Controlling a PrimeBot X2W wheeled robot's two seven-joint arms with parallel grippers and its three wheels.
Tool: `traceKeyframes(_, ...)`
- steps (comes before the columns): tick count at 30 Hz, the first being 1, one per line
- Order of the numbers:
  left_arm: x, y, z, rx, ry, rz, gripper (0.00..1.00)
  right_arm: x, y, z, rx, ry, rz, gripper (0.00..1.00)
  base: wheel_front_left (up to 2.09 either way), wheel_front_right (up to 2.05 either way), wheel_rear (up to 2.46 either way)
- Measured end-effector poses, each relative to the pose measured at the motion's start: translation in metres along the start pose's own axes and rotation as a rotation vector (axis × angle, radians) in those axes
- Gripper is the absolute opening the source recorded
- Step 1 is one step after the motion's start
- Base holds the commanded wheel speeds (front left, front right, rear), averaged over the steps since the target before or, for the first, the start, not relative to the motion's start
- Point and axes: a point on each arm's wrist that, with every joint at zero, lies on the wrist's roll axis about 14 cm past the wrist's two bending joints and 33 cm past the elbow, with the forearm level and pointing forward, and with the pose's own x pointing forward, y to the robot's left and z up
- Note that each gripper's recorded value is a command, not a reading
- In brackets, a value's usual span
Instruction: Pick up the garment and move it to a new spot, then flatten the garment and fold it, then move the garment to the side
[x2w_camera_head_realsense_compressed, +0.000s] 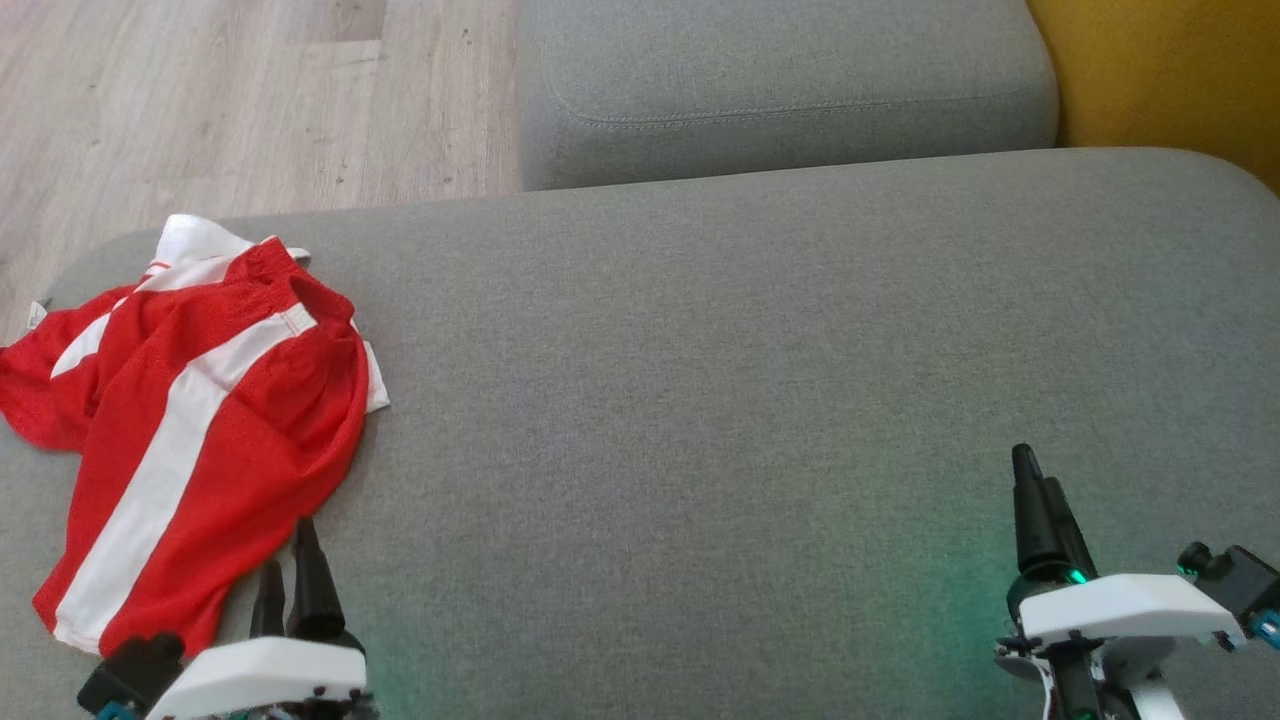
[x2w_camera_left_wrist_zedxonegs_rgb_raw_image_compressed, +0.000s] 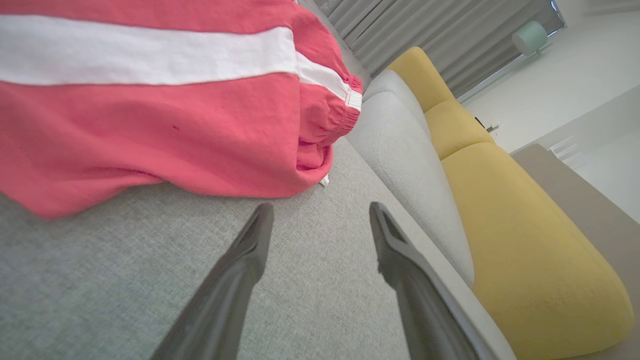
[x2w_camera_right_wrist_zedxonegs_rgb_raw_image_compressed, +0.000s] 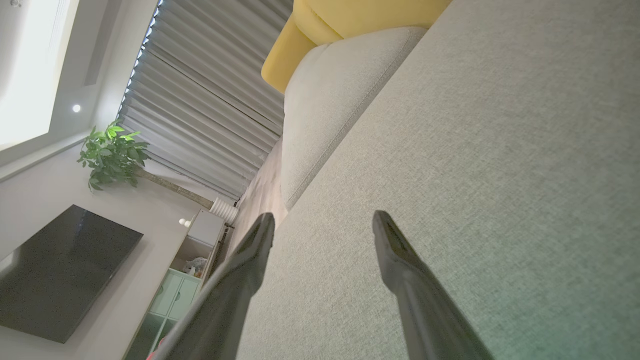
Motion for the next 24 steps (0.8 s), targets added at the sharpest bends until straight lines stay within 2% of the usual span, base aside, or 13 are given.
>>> traceKeyframes(24, -0.008, -0.015, 0.001, 0.329, -0.059, -0.026, 1.00, -0.003, 0.032, -0.009, -0.326, -0.007, 0.115, 1.00, 0.00, 0.00, 0.00)
